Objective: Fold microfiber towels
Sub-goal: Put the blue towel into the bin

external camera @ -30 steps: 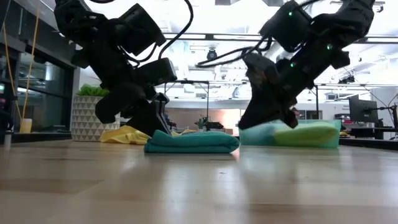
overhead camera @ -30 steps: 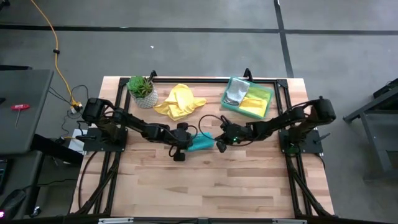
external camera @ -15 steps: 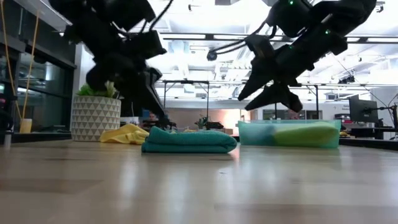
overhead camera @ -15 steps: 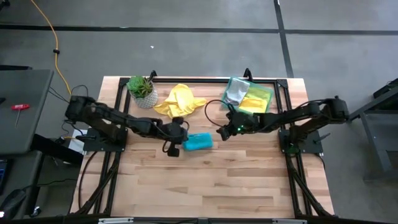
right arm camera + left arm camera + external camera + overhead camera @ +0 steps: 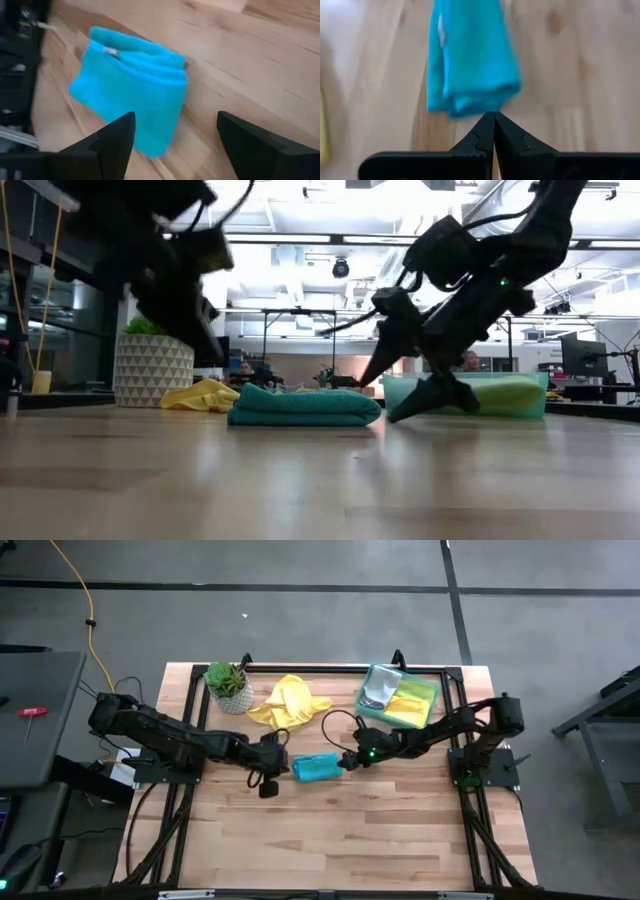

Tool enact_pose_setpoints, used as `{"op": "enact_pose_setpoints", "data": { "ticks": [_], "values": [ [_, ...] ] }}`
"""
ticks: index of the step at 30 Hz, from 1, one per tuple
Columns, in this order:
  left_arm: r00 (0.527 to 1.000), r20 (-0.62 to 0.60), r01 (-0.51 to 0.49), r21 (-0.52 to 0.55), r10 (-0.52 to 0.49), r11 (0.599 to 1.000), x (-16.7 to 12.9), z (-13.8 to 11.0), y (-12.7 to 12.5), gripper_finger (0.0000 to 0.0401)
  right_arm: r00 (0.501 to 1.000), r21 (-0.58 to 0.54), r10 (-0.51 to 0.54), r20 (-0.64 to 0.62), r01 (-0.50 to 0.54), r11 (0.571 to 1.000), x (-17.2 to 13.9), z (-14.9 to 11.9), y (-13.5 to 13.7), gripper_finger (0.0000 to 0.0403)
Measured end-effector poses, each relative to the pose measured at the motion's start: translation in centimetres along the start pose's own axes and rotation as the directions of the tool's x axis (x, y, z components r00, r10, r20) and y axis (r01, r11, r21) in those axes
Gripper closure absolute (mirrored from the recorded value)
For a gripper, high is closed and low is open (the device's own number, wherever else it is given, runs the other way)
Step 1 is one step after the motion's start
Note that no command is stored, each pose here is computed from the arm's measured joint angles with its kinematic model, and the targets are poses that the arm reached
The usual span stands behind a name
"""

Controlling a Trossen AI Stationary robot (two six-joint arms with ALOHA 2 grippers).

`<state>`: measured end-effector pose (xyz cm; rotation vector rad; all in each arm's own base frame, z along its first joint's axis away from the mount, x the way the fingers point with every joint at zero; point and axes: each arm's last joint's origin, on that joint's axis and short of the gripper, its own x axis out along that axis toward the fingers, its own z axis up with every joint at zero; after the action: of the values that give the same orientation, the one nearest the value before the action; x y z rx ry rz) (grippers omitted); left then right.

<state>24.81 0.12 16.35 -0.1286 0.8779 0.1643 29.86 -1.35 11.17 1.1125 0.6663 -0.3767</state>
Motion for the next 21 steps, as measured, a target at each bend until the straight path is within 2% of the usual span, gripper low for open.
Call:
{"op": "enact_pose_setpoints", "data": {
  "ticks": [3,8,16,21],
  "values": [
    [1.0,-0.022,-0.007,-0.069,0.005,0.998,1.3,-1.6,0.1,0.0401,1.0,0.013,0.026,0.011,-0.027,1.0,0.7,0.1,-0.2,0.0128],
    [0.998,-0.03,-0.054,-0.093,0.052,0.994,3.2,-2.9,0.6,0.0401,0.998,0.037,0.059,0.0,-0.059,0.998,1.4,0.0,-0.4,0.0128],
    [0.997,0.006,-0.072,-0.111,0.073,0.991,6.2,-3.2,0.9,0.0401,0.997,0.075,0.076,-0.033,-0.074,0.994,1.8,-0.6,-0.2,0.0128],
    [0.996,0.038,-0.072,-0.124,0.077,0.99,6.9,-3.1,0.8,0.0401,0.995,0.072,0.082,-0.058,-0.078,0.994,2.6,-0.9,0.5,0.0128]
  ]
}}
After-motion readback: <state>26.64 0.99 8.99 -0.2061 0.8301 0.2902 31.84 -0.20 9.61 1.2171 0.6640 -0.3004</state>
